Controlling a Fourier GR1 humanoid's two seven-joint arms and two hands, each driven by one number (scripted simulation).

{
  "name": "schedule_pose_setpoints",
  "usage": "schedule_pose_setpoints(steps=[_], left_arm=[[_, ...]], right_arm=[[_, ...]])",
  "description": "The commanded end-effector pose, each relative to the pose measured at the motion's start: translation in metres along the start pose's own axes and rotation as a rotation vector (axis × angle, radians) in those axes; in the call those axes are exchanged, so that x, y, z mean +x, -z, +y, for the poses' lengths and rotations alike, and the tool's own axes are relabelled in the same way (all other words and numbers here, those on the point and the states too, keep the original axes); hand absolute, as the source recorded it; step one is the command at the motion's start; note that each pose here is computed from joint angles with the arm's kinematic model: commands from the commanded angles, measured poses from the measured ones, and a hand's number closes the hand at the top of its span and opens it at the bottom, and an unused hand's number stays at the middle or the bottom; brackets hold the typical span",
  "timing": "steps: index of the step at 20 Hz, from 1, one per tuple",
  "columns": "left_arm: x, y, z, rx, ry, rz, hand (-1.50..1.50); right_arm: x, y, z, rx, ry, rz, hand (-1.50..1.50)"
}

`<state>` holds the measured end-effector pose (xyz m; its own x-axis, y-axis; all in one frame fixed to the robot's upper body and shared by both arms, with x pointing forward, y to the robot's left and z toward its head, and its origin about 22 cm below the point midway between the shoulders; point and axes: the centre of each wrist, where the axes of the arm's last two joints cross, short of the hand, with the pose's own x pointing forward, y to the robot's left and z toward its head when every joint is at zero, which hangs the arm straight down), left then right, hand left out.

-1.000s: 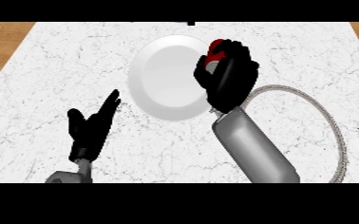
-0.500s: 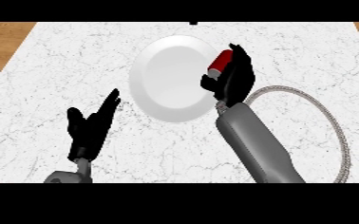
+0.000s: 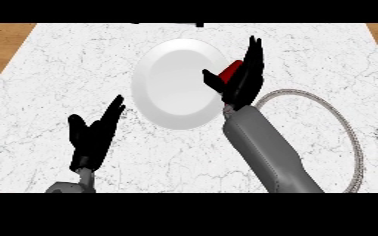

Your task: Pick the can from the placemat and place it in the plate

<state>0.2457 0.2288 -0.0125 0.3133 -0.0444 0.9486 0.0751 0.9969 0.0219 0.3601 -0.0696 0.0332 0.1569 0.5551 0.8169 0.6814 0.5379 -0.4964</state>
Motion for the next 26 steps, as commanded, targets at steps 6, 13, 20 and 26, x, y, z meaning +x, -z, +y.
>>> schedule_pose_setpoints(steps=[6,13,20,26], left_arm=[[-0.024,0.000,0.007,0.036,-0.039,0.067,0.00],[-0.022,-0.011,0.002,0.068,-0.042,0.056,0.00],[-0.025,-0.017,0.012,0.074,-0.041,0.068,0.00],[-0.017,0.001,0.031,0.054,-0.018,0.077,0.00]], right_arm=[[0.006,-0.049,-0.013,0.039,0.331,0.120,-1.50],[-0.027,-0.127,-0.042,0.202,0.360,0.074,-1.50],[-0.044,-0.168,-0.083,0.269,0.289,0.044,-1.50],[-0.045,-0.182,-0.090,0.300,0.232,0.068,-1.50]])
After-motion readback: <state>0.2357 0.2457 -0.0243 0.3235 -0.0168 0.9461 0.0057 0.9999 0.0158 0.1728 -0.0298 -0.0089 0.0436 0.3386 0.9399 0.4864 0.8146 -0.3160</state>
